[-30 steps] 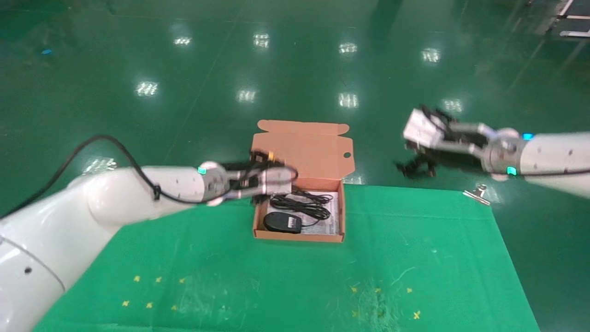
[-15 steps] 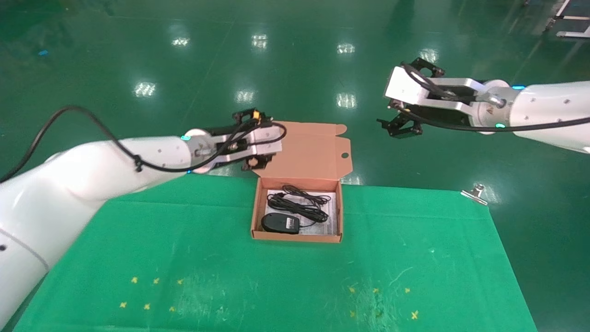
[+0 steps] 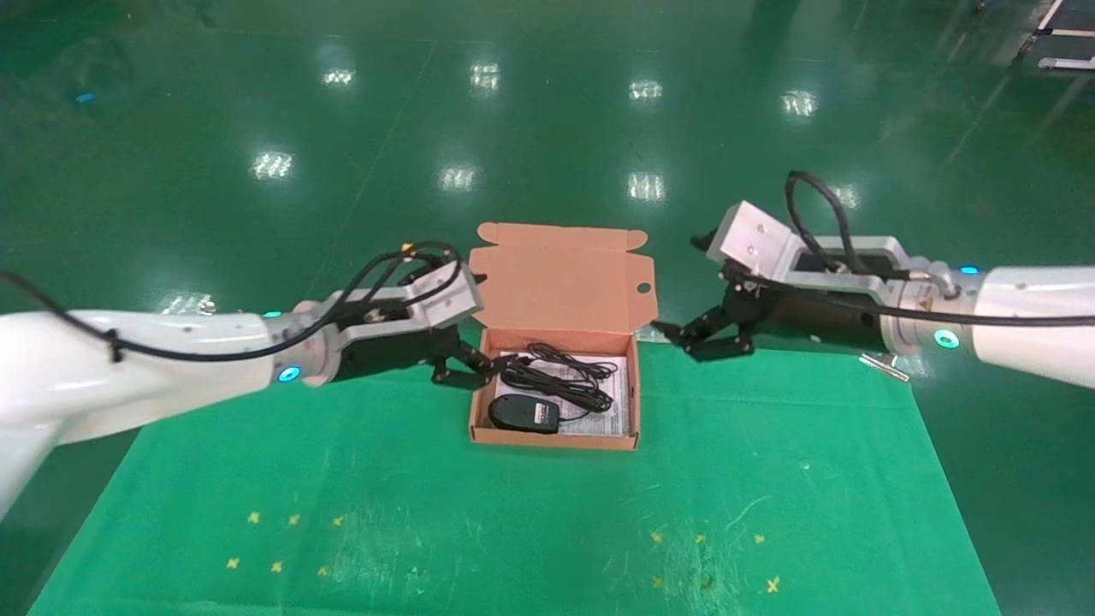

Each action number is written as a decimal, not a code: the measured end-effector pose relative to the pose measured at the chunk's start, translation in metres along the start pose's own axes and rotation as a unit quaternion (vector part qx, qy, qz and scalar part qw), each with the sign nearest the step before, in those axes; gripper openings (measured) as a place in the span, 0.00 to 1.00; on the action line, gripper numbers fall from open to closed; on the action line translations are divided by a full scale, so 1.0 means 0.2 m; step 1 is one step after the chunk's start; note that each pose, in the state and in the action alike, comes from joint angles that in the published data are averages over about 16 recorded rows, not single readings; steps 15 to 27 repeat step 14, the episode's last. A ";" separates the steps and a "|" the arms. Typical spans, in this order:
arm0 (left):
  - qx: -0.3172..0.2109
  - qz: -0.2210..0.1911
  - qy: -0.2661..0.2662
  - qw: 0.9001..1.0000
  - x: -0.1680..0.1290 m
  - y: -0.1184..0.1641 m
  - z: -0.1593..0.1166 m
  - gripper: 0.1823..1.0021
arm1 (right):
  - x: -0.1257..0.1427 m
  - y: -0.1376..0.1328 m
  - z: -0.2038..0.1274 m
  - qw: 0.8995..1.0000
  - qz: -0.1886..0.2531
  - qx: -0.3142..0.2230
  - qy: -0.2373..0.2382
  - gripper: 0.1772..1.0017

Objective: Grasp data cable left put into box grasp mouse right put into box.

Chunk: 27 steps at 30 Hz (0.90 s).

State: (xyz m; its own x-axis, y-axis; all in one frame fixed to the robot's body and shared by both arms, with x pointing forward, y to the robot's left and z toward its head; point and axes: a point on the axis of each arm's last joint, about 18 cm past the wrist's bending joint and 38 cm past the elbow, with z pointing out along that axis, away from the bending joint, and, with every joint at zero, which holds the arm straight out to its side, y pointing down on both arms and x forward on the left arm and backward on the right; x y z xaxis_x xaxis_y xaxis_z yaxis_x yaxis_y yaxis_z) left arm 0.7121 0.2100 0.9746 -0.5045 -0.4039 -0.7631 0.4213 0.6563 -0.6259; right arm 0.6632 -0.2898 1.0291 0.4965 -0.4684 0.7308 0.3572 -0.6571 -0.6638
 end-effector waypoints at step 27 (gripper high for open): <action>0.064 -0.079 0.039 0.994 0.08 0.00 -0.22 1.00 | -0.16 -0.01 -0.10 0.995 0.060 0.058 -0.058 1.00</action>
